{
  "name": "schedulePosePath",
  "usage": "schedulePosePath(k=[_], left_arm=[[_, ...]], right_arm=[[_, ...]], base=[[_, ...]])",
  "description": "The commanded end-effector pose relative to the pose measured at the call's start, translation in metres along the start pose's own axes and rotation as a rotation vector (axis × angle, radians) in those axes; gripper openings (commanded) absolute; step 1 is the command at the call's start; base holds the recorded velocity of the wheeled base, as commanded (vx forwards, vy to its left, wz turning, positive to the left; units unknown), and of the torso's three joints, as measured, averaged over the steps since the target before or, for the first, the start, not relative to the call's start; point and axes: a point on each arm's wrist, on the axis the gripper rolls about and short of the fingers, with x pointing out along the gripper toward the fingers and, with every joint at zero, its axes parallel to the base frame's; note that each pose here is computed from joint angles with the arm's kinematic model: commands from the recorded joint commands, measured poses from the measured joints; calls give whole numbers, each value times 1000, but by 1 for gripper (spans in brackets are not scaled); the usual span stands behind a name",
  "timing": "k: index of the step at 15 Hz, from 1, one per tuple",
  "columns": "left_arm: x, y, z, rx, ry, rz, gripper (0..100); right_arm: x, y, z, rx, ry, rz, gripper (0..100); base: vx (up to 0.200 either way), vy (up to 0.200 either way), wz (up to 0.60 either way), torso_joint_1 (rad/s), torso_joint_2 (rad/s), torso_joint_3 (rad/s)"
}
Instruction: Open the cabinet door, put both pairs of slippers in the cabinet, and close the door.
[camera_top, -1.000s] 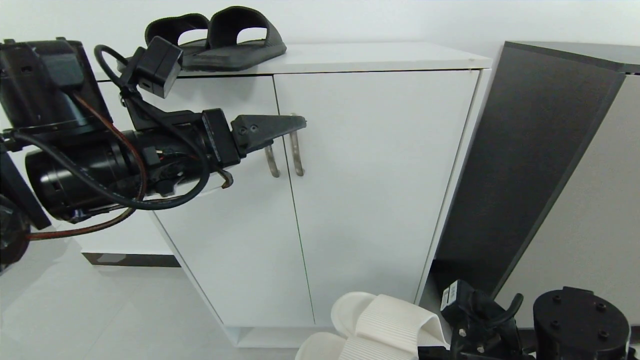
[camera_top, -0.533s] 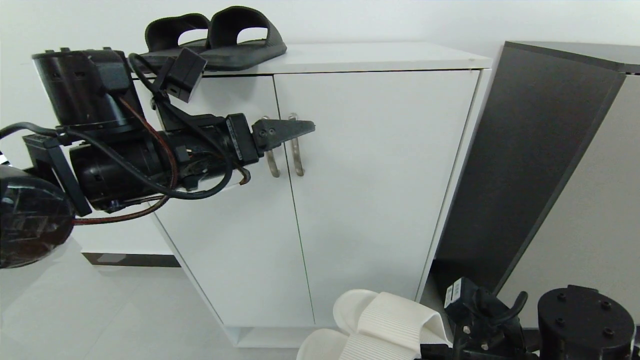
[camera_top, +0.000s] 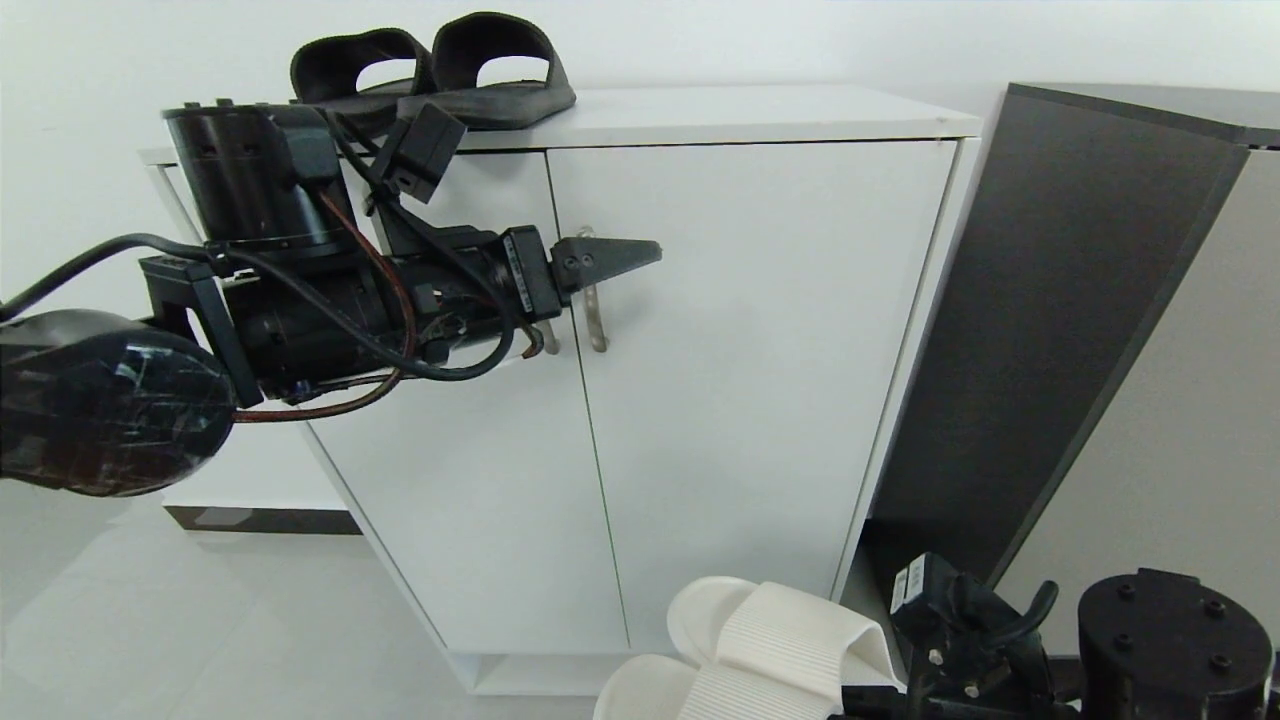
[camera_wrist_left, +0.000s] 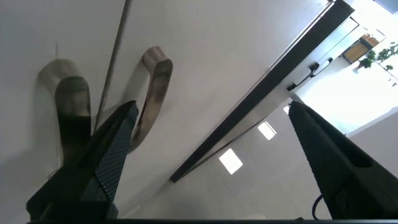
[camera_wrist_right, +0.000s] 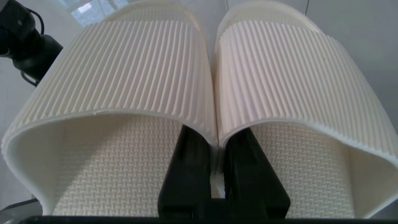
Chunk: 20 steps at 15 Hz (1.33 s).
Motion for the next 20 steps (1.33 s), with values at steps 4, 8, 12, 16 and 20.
schedulePosePath(k=[4,8,12,16,20], left_arm=[[3,2,-2,0,3,10,0],[0,-1,-13,26,19,58,0],[-40,-34,-28,35,37,9,0],[-92,-59,-38,-3,13,-48,0],[-125,-55,-51,-21,0,-11,0]], right_arm=[[-1,0,1,-3,-4,2,0],[-2,1,2,-5,-13,3,0],[-11,5,11,-18,-61,28,0],[-27,12,10,-28,-60,184,0],[-34,15,8,-34,-57,239,0]], base=[[0,0,0,0,0,0],[0,0,0,0,0,0],[0,0,0,0,0,0],[0,0,0,0,0,0],[0,0,0,0,0,0]])
